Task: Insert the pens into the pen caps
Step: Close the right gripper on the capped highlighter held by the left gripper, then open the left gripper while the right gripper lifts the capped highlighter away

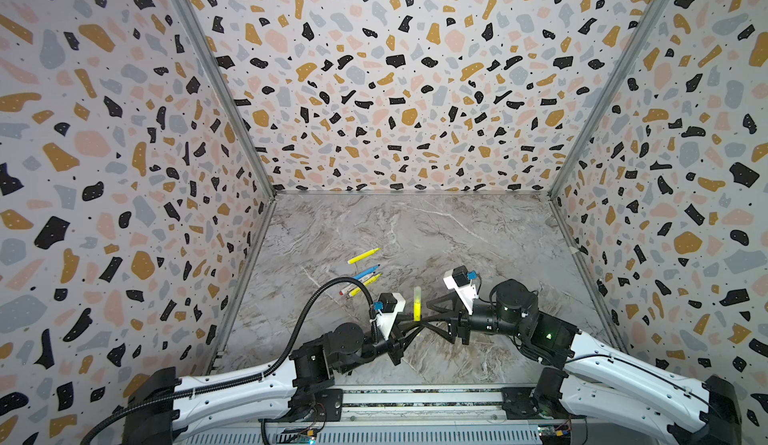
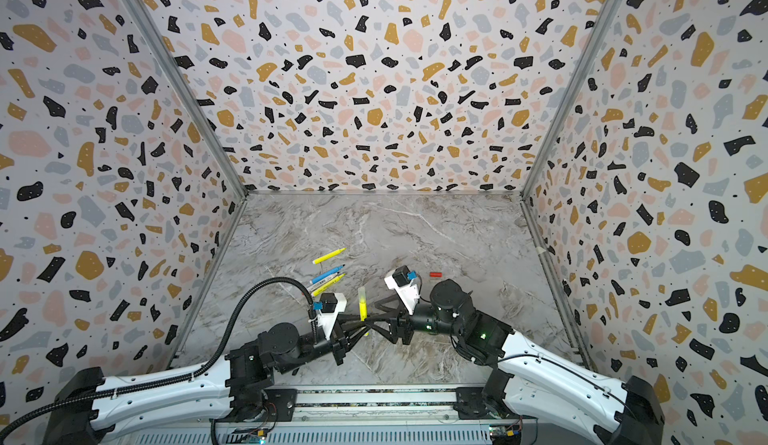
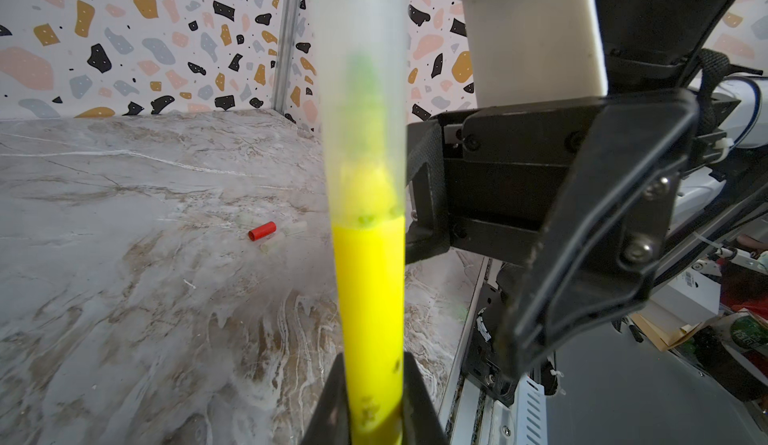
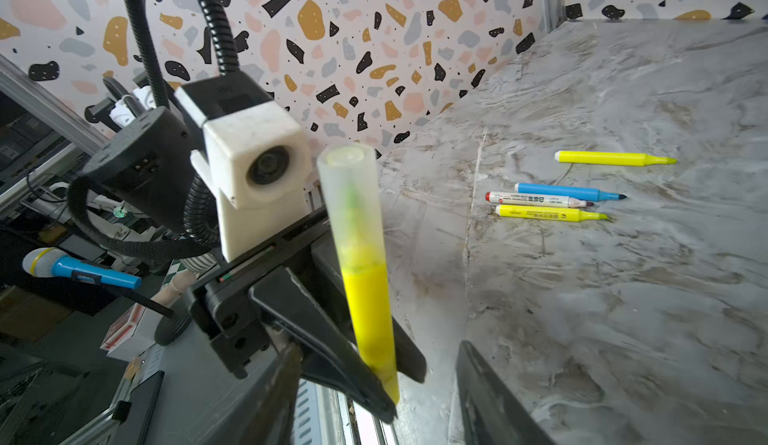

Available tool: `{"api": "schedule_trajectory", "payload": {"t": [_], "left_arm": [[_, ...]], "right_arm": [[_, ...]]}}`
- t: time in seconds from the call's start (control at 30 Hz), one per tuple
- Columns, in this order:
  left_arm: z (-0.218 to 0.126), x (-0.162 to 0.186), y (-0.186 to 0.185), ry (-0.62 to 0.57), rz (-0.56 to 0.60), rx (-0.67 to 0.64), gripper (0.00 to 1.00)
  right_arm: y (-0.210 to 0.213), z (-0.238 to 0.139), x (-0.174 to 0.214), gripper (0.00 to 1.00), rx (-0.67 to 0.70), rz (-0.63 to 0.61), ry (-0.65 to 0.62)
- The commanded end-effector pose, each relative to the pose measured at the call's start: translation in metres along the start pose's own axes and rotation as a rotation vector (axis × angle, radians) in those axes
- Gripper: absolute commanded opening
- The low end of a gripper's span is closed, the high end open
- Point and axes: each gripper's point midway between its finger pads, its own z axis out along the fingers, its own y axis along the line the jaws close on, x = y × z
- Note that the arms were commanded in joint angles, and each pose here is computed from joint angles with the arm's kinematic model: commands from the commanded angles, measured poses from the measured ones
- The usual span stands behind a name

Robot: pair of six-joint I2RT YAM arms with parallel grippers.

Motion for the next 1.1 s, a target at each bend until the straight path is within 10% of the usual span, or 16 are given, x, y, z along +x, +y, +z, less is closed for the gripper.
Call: {"api": "schedule_trajectory", "payload": {"t": [0.0, 0.43, 0.67, 0.83, 1.07], "left_arm": [[0.0, -0.03, -0.009, -0.092, -0.012, 0.021, 0.0], [0.0, -0.034, -0.013, -0.097, -0.01, 0.039, 0.0], [-0.001, -0.038, -0.014, -0.108, -0.017, 0.043, 0.0], [-0.004, -0.033, 0.008, -0.103, -0.045, -0.078, 0.52], [-0.017, 0.006, 0.074, 0.032, -0.046, -0.447, 0.61]], "right_arm": [[0.016, 0.002, -0.018, 0.56, -0.056, -0.028, -0.05], [0.008, 0.015, -0.021, 0.37, -0.038, -0.025, -0.051], [0.005, 0.018, -0.014, 0.02, -0.037, -0.012, -0.027], [-0.011, 0.014, -0.016, 0.01, 0.054, 0.007, -0.039], [-0.094, -0.008, -0.021, 0.03, 0.364, 0.123, 0.033]]}}
